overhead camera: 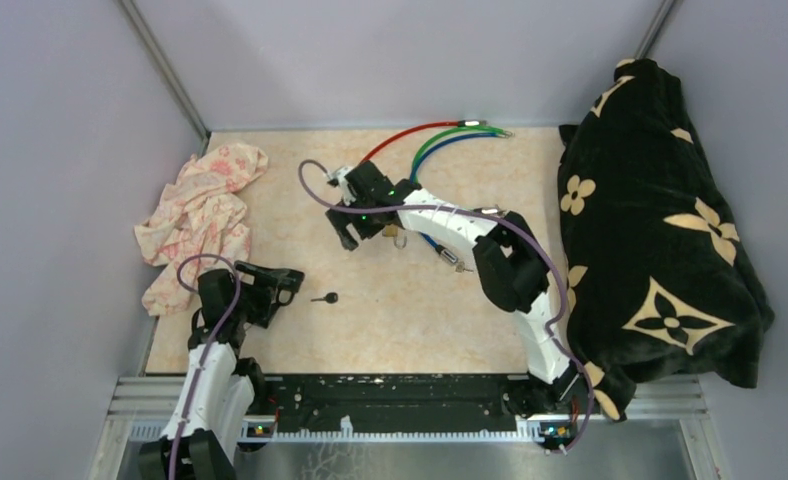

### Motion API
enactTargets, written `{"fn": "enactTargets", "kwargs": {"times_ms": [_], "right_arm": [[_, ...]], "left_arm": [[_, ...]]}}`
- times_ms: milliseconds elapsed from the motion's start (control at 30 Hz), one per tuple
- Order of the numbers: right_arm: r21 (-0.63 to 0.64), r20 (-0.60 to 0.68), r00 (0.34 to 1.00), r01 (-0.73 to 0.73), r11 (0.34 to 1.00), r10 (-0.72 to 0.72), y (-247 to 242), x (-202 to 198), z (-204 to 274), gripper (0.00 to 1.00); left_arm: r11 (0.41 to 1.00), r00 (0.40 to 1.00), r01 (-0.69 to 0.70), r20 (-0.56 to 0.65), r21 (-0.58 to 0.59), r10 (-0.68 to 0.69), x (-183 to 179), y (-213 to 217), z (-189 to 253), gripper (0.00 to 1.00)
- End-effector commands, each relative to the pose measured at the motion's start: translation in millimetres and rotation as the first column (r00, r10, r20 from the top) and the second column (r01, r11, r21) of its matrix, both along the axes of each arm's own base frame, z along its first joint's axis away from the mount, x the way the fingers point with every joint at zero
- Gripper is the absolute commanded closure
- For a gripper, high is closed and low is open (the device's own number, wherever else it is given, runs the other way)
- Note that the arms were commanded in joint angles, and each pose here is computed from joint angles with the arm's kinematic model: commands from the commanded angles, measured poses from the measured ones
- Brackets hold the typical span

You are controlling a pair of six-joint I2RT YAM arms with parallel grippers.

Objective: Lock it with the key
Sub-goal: Place the key at the center of the board, then pick up the lock from the center of the board.

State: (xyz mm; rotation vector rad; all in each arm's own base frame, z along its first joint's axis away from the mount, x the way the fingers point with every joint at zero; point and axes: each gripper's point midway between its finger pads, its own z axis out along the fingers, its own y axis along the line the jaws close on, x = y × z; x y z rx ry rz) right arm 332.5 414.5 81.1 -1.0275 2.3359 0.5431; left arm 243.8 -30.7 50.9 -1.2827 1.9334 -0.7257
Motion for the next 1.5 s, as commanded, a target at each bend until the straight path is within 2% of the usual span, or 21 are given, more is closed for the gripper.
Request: {"fn": "enactTargets", "kwargs": {"times_ms": [0,200,367,633,967,1133,1467], "right_arm": [[0.038,0.147,0.961,0.232,0.972,-0.236,-44,79,51,0.17],[-0.005,0.187,0.940,0.293,0.956,-0.287,-52,120,36,0.17],[-0.068,0.213,0.920,0.349,0.935,-0.328,-57,141,19,0.20],[-0.089,0.144,0.933,0.344,0.935,-0.330,-49,139,-17,0.21],[-0.141,0.115,0.933,0.355,0.924,-0.341,-58,131,-40,0.25],[-0.160,0.101,0.933,0.359,0.920,-0.346,-62,126,-41,0.31],[-0.124,0.070,0.923,0.385,0.914,-0.379,-65,126,-25,0.27]], "left_arm": [[1.000,0.992,-0.020,-0.127,0.008,0.021,-22,3,-12,0.01],[0.999,0.988,-0.044,-0.144,0.028,0.048,-25,11,-5,0.01],[0.997,0.996,-0.036,-0.079,0.074,0.041,-15,18,12,0.01],[0.978,0.999,0.000,0.035,0.206,-0.008,3,29,43,0.01],[0.983,0.999,0.017,0.044,0.185,-0.025,4,24,42,0.01],[0.980,0.998,0.020,0.062,0.198,-0.033,6,25,46,0.01],[0.984,0.996,0.036,0.076,0.176,-0.050,7,20,45,0.01]]}}
